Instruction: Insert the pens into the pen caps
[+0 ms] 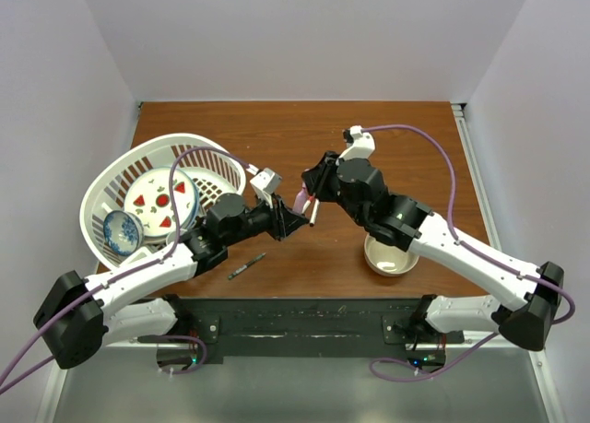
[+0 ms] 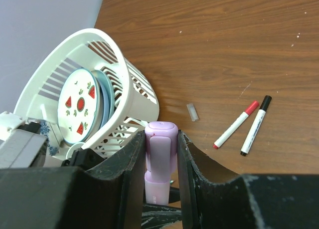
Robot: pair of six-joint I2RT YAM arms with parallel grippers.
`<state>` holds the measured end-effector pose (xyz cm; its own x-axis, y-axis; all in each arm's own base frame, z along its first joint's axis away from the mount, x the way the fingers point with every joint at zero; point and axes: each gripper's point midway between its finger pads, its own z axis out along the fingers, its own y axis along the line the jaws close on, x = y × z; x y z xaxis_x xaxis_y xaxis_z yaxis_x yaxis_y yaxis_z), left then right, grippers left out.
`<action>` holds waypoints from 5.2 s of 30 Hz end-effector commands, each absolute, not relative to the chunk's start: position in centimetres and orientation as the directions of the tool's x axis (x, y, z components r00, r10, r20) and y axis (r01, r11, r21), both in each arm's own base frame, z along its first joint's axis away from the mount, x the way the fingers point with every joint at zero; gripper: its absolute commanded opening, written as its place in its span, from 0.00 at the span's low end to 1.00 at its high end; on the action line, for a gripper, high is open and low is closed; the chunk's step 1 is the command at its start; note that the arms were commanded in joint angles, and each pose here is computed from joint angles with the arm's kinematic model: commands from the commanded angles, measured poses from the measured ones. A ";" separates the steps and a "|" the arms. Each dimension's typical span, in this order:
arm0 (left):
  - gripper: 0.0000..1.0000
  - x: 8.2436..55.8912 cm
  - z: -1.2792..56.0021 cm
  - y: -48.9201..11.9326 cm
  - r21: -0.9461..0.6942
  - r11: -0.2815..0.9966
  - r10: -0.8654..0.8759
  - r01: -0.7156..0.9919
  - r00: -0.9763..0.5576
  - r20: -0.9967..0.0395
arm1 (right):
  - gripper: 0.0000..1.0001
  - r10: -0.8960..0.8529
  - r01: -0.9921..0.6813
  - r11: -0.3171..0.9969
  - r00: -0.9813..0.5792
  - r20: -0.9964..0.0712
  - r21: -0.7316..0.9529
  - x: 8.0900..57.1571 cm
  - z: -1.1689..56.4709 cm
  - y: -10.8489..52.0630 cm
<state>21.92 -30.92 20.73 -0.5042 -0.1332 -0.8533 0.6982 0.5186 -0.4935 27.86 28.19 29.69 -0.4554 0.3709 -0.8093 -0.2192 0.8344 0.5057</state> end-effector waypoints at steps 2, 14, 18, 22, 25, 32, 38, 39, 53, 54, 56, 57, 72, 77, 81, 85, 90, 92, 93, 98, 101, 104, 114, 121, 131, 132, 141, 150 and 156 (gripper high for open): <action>0.00 21.8 22.2 -31.3 -0.463 0.482 -0.157 0.744 -0.446 -0.881 | 0.00 0.406 -0.230 0.826 -0.392 -0.825 0.515 28.9 32.9 28.4; 0.00 22.0 22.9 -31.1 -0.456 0.492 -0.168 0.742 -0.433 -0.886 | 0.00 0.400 -0.237 0.819 -0.417 -0.816 0.523 28.3 31.8 28.5; 0.00 22.2 23.3 -31.4 -0.450 0.491 -0.171 0.746 -0.424 -0.889 | 0.00 0.388 -0.235 0.819 -0.445 -0.807 0.523 28.0 30.7 28.7; 0.00 22.5 24.1 -31.4 -0.442 0.492 -0.181 0.750 -0.409 -0.895 | 0.00 0.387 -0.230 0.813 -0.472 -0.792 0.534 27.5 29.6 28.8; 0.00 22.7 24.9 -31.4 -0.435 0.492 -0.189 0.754 -0.396 -0.899 | 0.00 0.388 -0.225 0.809 -0.488 -0.782 0.543 27.2 28.8 28.7; 0.00 23.4 25.5 -31.9 -0.431 0.500 -0.191 0.751 -0.389 -0.901 | 0.01 0.425 -0.220 0.756 -0.553 -0.717 0.617 25.3 27.0 29.9; 0.00 23.6 26.1 -32.2 -0.430 0.494 -0.197 0.755 -0.385 -0.902 | 0.02 0.408 -0.198 0.772 -0.575 -0.709 0.605 24.1 25.1 30.1; 0.00 23.7 26.4 -32.2 -0.429 0.495 -0.202 0.755 -0.381 -0.902 | 0.02 0.408 -0.192 0.774 -0.577 -0.708 0.603 23.8 24.8 30.1; 0.00 22.9 27.5 -31.9 -0.431 0.465 -0.229 0.773 -0.365 -0.902 | 0.46 0.435 -0.229 0.735 -0.562 -0.703 0.638 22.4 26.8 30.4; 0.00 22.6 27.6 -31.8 -0.430 0.457 -0.230 0.779 -0.363 -0.903 | 0.48 0.436 -0.247 0.737 -0.539 -0.721 0.630 22.4 27.8 29.8; 0.00 21.6 27.8 -31.7 -0.428 0.421 -0.222 0.800 -0.366 -0.903 | 0.54 0.437 -0.277 0.728 -0.517 -0.736 0.627 22.2 29.1 29.2; 0.00 21.2 27.8 -31.7 -0.428 0.408 -0.215 0.806 -0.371 -0.904 | 0.57 0.410 -0.328 0.726 -0.498 -0.764 0.604 21.9 29.9 29.2; 0.00 12.4 29.5 -30.5 -0.417 0.048 -0.169 0.908 -0.404 -0.899 | 0.80 0.276 -0.730 0.506 -0.369 -0.888 0.461 15.8 39.8 28.4; 0.00 11.2 30.4 -30.4 -0.408 -0.028 -0.192 0.913 -0.405 -0.894 | 0.75 0.263 -0.761 0.450 -0.387 -0.884 0.467 14.7 40.4 29.0; 0.00 10.9 30.8 -30.5 -0.404 -0.057 -0.198 0.913 -0.407 -0.892 | 0.64 0.260 -0.769 0.432 -0.395 -0.881 0.472 14.4 40.1 29.1; 0.00 10.9 30.7 -30.7 -0.409 -0.064 -0.196 0.910 -0.413 -0.889 | 0.57 0.255 -0.773 0.418 -0.405 -0.878 0.478 14.2 39.7 29.4; 0.00 11.0 30.8 -30.9 -0.408 -0.073 -0.196 0.910 -0.414 -0.889 | 0.51 0.249 -0.772 0.406 -0.421 -0.872 0.489 14.1 38.9 30.0; 0.00 11.0 30.8 -31.0 -0.408 -0.075 -0.197 0.910 -0.415 -0.888 | 0.45 0.243 -0.772 0.401 -0.430 -0.869 0.494 14.1 38.7 30.2; 0.00 11.1 31.0 -31.0 -0.405 -0.075 -0.199 0.911 -0.411 -0.889 | 0.34 0.236 -0.768 0.404 -0.437 -0.868 0.497 14.1 38.3 30.4; 0.00 11.7 31.5 -31.3 -0.386 -0.064 -0.212 0.920 -0.391 -0.896 | 0.00 0.176 -0.776 0.338 -0.504 -0.846 0.533 12.9 36.1 32.0; 0.00 12.3 32.6 -31.6 -0.373 -0.062 -0.243 0.926 -0.376 -0.894 | 0.00 0.116 -0.764 0.331 -0.550 -0.827 0.554 12.4 33.2 32.6; 0.00 13.4 33.4 -31.6 -0.365 -0.045 -0.269 0.930 -0.363 -0.892 | 0.00 0.068 -0.755 0.347 -0.571 -0.818 0.556 11.9 31.0 32.3; 0.00 15.5 36.7 -30.2 -0.319 -0.106 -0.343 0.942 -0.336 -0.877 | 0.00 -0.041 -0.733 0.313 -0.645 -0.763 0.604 9.4 25.6 31.5; 0.00 17.3 37.3 -29.7 -0.347 -0.085 -0.328 0.934 -0.355 -0.875 | 0.00 -0.115 -0.697 0.322 -0.700 -0.704 0.640 8.1 21.6 31.3; 0.00 20.7 37.9 -30.1 -0.393 -0.022 -0.334 0.919 -0.377 -0.864 | 0.00 -0.114 -0.682 0.370 -0.707 -0.698 0.631 8.7 20.7 31.8; 0.00 21.2 37.2 -30.2 -0.402 0.002 -0.321 0.915 -0.381 -0.867 | 0.00 -0.092 -0.666 0.398 -0.713 -0.695 0.631 9.2 21.1 31.7; 0.00 20.3 33.3 -30.1 -0.480 -0.010 -0.273 0.877 -0.465 -0.842 | 0.16 0.107 -0.674 0.556 -0.522 -0.846 0.486 15.2 31.0 30.7; 0.00 17.5 33.2 -29.6 -0.457 -0.088 -0.246 0.885 -0.464 -0.851 | 0.47 0.163 -0.690 0.553 -0.461 -0.872 0.468 16.7 33.0 32.0; 0.00 16.2 33.0 -29.4 -0.442 -0.127 -0.226 0.888 -0.459 -0.859 | 0.51 0.254 -0.666 0.562 -0.425 -0.869 0.490 18.2 33.9 32.5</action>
<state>17.39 -29.97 30.36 -0.5388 -0.1580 -0.8275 0.8423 -0.0826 -0.5326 17.50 31.98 33.15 -0.4557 0.1984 -0.8678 -0.6692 0.5665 0.4809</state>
